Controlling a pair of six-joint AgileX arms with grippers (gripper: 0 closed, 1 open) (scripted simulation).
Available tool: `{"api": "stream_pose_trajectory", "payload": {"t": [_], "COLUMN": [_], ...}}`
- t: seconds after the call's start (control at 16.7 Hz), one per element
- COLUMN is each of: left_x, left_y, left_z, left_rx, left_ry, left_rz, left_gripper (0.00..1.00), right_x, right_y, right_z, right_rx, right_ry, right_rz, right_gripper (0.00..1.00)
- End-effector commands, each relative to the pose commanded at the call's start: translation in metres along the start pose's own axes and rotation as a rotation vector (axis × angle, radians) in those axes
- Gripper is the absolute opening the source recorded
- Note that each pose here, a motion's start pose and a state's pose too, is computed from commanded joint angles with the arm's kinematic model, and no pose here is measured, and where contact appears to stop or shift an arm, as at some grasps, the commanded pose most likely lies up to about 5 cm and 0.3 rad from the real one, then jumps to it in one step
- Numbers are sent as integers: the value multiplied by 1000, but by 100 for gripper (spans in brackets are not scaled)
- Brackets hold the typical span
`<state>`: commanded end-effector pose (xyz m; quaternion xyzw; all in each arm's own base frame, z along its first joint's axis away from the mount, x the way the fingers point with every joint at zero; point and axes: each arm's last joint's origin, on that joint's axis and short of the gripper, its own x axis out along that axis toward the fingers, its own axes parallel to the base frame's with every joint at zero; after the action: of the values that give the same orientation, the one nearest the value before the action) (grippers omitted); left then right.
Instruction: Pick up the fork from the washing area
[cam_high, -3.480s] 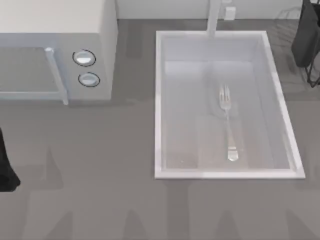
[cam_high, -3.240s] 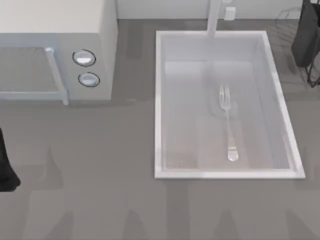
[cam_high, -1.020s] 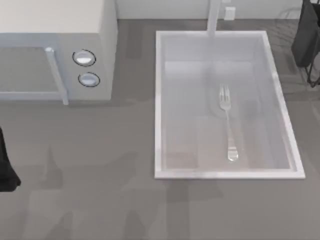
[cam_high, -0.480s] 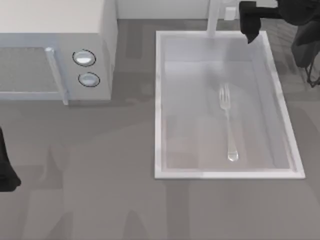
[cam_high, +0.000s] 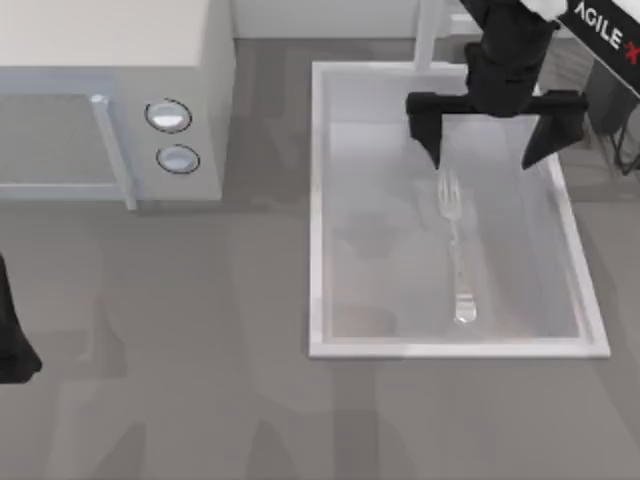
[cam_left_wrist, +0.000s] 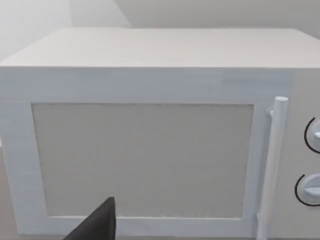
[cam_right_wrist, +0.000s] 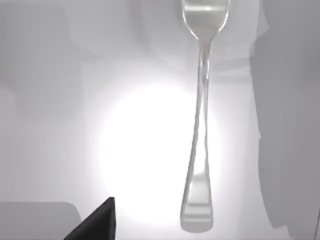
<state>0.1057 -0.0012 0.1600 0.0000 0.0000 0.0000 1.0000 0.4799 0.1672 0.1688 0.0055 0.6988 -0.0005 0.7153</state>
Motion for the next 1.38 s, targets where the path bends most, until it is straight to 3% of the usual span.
{"api": "stream_pose_trajectory", "payload": {"t": [0.54,1.08,1.38], "left_x": [0,0,0], "left_y": [0,0,0], "left_z": [0,0,0], "left_rx": [0,0,0], "left_ry": [0,0,0], "left_rz": [0,0,0], "left_gripper": [100,100,100], "right_x": [16,139,157], "right_y": [1,4,3], "right_z": [3,3,-2], "right_rx": [6,2,2], "right_ry": [28,11,23], "right_rz": [-9,-3,-7], "right_gripper": [100,100,100]}}
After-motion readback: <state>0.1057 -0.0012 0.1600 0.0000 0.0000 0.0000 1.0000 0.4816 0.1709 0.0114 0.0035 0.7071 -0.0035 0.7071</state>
